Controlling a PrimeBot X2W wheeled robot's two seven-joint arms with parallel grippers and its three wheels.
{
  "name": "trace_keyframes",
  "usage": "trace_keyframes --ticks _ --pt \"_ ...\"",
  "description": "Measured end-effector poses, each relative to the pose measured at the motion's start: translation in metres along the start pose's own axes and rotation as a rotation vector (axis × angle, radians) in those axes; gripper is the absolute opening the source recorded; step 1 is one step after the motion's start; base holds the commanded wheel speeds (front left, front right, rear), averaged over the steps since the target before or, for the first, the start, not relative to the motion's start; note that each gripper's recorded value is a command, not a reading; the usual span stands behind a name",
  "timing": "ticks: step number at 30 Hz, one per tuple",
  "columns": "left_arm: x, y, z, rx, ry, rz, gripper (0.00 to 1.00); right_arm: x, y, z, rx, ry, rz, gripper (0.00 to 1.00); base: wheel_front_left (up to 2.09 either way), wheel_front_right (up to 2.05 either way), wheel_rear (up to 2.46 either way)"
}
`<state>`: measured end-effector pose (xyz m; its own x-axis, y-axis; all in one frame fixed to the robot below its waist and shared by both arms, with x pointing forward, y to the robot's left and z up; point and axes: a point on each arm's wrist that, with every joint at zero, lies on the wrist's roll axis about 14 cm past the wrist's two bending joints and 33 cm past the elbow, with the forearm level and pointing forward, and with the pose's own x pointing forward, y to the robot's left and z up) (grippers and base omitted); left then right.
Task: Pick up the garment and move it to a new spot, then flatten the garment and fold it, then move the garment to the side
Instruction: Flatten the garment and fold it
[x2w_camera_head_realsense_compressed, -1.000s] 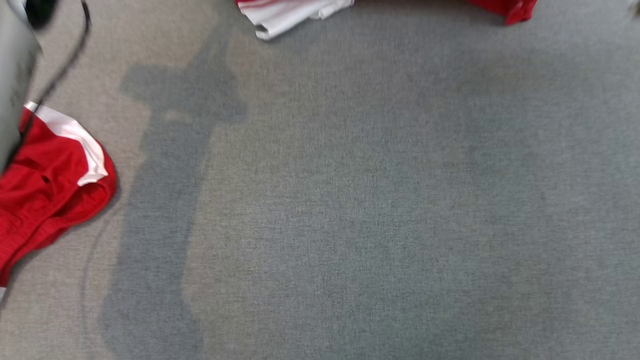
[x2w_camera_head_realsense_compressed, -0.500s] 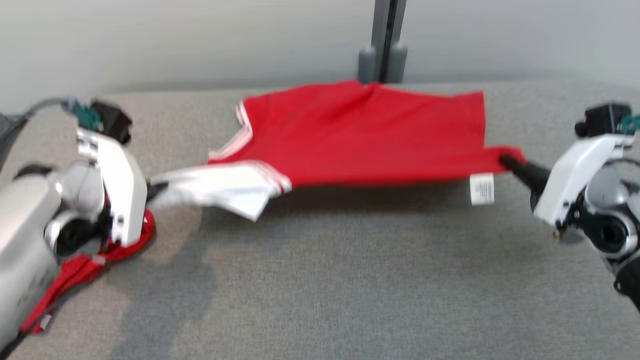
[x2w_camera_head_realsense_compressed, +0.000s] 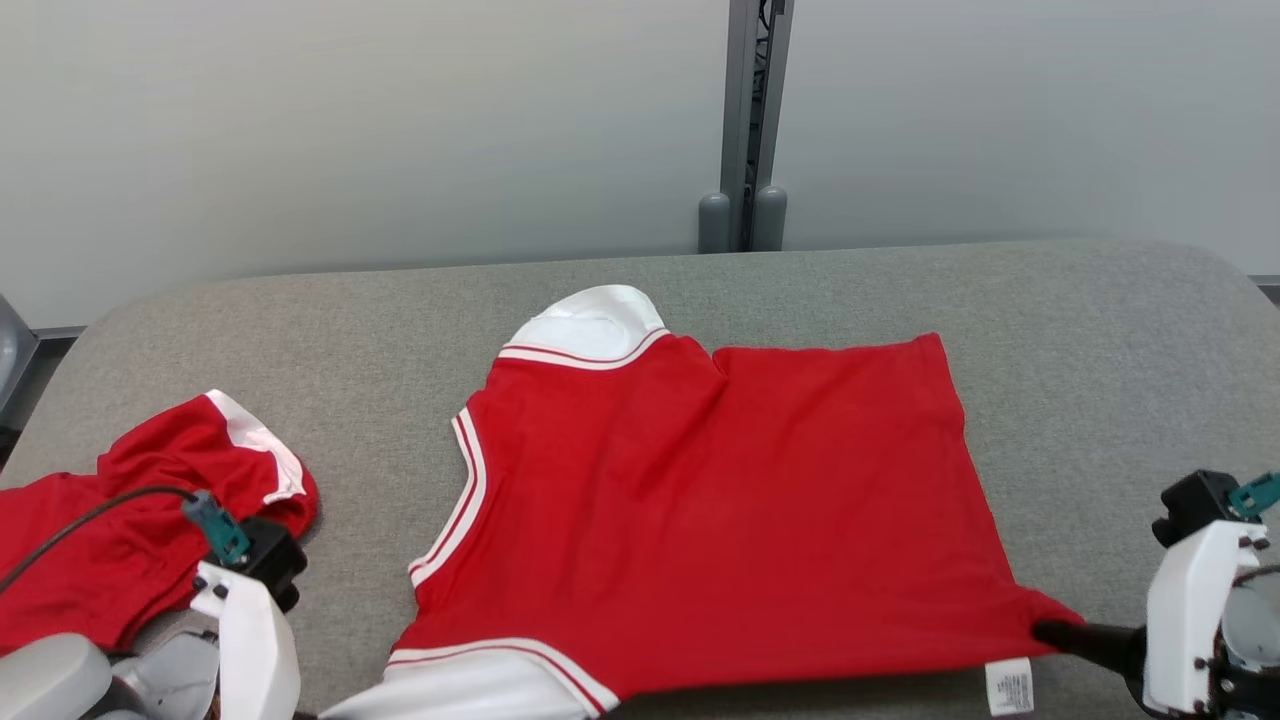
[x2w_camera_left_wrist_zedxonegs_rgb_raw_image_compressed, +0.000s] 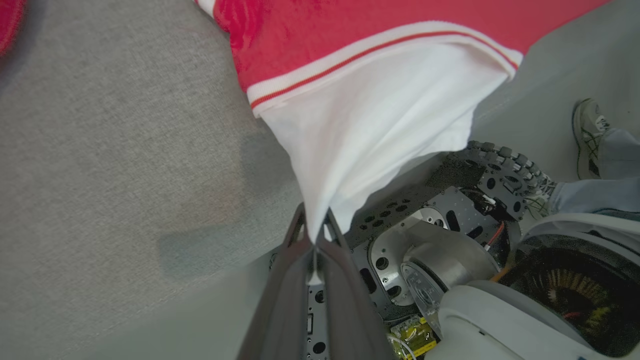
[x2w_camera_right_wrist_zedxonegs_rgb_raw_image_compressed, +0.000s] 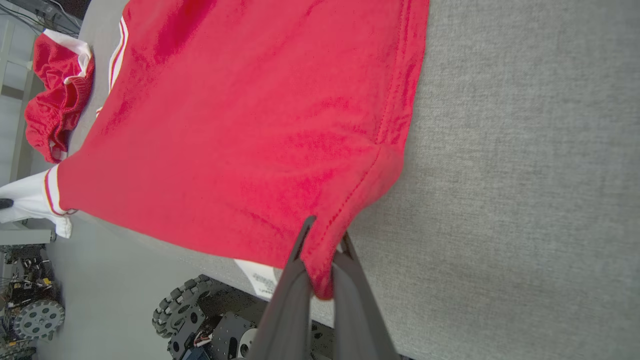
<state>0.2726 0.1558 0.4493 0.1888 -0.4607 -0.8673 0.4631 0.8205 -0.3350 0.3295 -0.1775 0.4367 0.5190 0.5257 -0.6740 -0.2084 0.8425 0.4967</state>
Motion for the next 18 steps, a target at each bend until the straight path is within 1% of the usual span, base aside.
trace_keyframes --ticks 3,8,13,18 --pt "-0.004 -0.009 -0.017 -0.023 0.046 -0.023 0.0 -0.009 -0.009 -0.021 0.016 0.061 -0.015 0.0 0.0 0.0 0.0" --pt "-0.009 -0.02 -0.027 -0.049 0.084 -0.057 0.0 -0.019 -0.012 -0.035 0.035 0.097 -0.019 0.0 0.0 0.0 0.0" --pt "-0.013 -0.021 -0.026 -0.049 0.11 -0.056 0.0 -0.022 -0.009 -0.033 0.041 0.09 -0.017 0.0 0.0 0.0 0.0" --pt "-0.018 -0.012 -0.01 -0.035 0.135 -0.038 0.0 -0.021 -0.003 -0.022 0.045 0.073 -0.015 0.0 0.0 0.0 0.0"
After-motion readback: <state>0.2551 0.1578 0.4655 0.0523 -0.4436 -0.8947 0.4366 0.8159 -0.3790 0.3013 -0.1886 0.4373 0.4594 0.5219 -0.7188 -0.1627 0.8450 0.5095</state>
